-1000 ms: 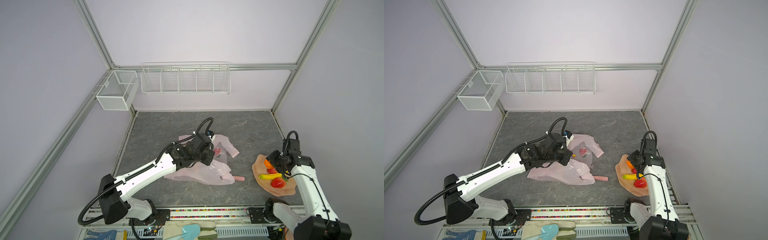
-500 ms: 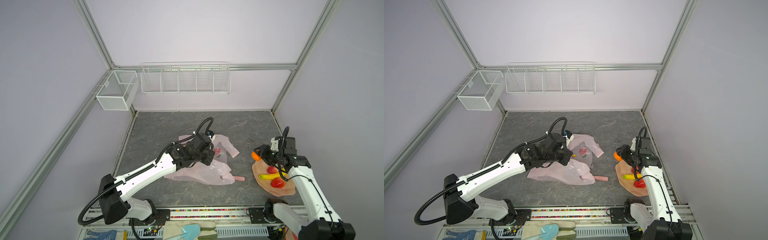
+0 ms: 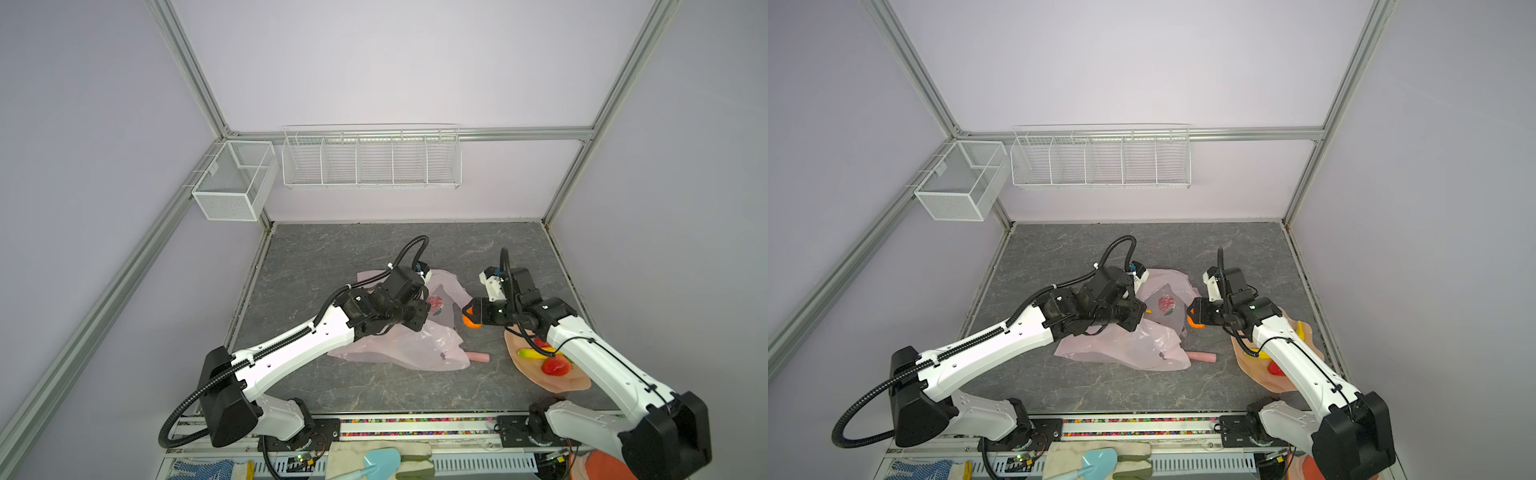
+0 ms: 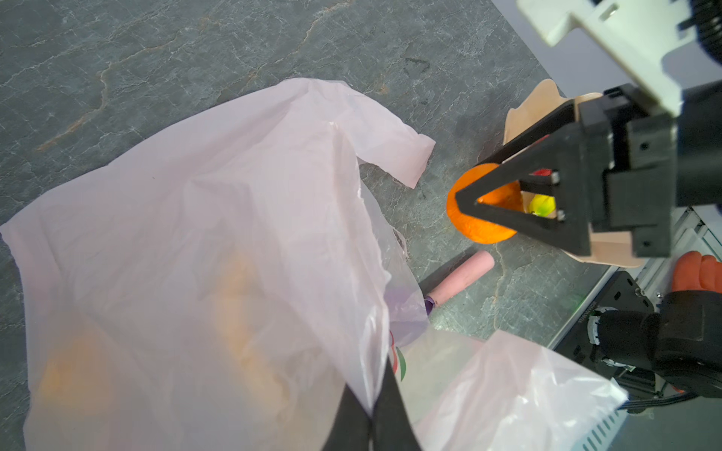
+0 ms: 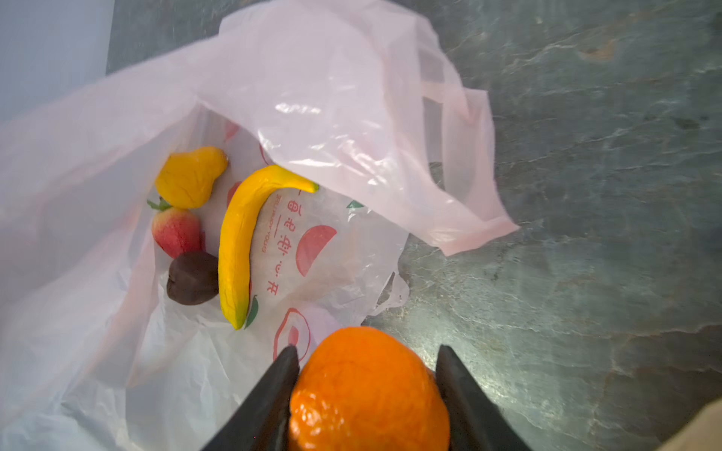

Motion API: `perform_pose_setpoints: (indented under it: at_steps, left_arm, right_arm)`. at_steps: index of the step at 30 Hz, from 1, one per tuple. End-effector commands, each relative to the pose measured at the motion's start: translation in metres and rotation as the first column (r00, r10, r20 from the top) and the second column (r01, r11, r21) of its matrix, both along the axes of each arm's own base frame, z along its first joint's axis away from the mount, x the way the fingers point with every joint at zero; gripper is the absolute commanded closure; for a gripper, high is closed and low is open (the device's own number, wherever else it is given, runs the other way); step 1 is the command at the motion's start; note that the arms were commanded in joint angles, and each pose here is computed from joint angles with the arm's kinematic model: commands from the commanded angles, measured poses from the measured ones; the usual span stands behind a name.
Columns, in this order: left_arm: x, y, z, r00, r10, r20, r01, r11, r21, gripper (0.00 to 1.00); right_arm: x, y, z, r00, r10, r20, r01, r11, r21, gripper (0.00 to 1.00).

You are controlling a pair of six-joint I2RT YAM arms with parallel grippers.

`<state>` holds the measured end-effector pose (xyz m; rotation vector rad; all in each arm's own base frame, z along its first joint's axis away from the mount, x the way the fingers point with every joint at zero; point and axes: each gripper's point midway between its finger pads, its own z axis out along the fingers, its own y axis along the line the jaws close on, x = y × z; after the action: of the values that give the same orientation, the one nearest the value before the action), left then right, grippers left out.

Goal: Place the fruits into the plastic bag
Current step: Place the fruit in the plastic bag.

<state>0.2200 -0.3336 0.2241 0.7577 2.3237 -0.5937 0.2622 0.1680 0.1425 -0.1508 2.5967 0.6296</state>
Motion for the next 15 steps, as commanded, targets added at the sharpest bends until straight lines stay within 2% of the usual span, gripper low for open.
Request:
perform_pose_setpoints:
  at_steps: [1, 9, 15]
  left_arm:
    - [0.002, -0.006, 0.011, 1.000, -0.004, 0.010, 0.004, 1.000, -0.022, 1.00]
    - [0.005, -0.002, 0.018, 0.999, 0.016, 0.033, -0.015, 1.000, -0.015, 1.00]
    - [0.007, -0.003, 0.020, 0.999, 0.021, 0.038, -0.021, 1.000, -0.017, 1.00]
  right_arm:
    - [0.004, 0.015, -0.005, 0.995, 0.088, 0.048, -0.085, 0.994, -0.068, 0.61]
    - [-0.004, 0.056, -0.011, 0.974, 0.221, 0.051, -0.215, 0.971, -0.105, 0.62]
    - [-0.011, 0.076, -0.020, 0.966, 0.257, 0.032, -0.254, 0.963, -0.092, 0.63]
